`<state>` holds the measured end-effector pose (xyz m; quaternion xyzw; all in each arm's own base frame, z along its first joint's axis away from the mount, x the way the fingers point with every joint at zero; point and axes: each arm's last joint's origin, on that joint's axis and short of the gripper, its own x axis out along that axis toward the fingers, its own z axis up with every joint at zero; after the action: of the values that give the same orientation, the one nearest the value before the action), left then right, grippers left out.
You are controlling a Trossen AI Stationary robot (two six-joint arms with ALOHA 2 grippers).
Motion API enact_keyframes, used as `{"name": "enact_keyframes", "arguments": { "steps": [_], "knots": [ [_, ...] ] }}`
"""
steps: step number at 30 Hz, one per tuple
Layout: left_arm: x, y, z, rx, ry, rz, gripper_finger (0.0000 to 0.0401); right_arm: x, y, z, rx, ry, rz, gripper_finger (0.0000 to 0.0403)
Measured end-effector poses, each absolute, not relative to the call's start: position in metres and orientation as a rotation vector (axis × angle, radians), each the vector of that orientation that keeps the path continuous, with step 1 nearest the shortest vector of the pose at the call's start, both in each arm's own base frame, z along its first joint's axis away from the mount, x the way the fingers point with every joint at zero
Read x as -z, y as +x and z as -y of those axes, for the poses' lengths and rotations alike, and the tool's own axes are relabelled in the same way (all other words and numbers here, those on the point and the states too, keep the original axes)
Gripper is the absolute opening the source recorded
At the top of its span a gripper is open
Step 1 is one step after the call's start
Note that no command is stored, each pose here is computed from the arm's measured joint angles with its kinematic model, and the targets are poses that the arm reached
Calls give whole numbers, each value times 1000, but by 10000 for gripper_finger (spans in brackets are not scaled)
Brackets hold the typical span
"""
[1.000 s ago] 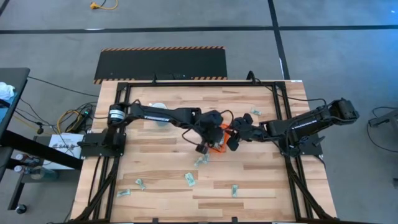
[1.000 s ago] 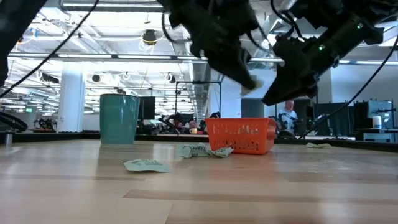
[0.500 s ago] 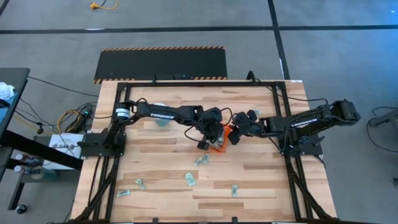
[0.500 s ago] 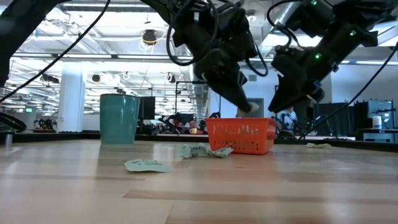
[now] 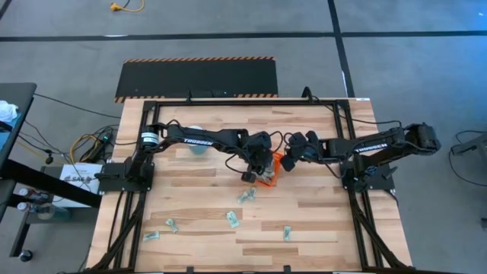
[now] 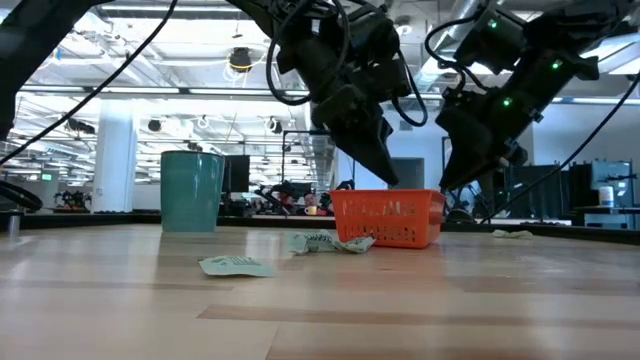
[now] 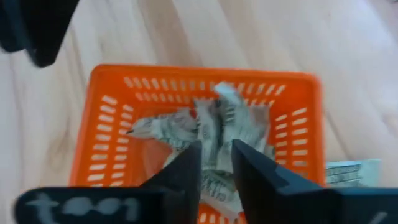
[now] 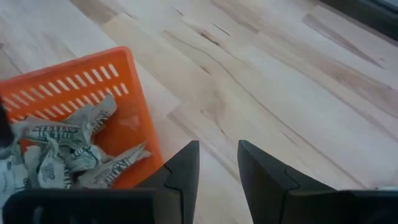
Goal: Pick and place Stevia / Truvia into bins
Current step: Put the stevia packet into the basket
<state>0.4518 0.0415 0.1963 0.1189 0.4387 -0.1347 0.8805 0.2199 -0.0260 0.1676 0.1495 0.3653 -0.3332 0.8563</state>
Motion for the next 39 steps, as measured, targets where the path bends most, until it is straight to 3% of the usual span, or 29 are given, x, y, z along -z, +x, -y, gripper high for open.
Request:
{"name": "enact_keyframes", "arguments": {
  "steps": [7, 20, 29, 39],
  "knots": [
    [-208, 444, -43, 281, 230, -1020, 127, -168, 220, 26, 702, 315, -769, 104],
    [-283, 388, -25, 274, 159, -1068, 133, -215, 227, 63, 744, 304, -904, 104],
    [-262, 354, -16, 330, 162, -926, 133, -220, 202, 105, 748, 388, -1085, 104],
    [-233, 321, -14, 286, 171, -711, 133, -194, 203, 137, 714, 399, -1435, 104]
  ]
}}
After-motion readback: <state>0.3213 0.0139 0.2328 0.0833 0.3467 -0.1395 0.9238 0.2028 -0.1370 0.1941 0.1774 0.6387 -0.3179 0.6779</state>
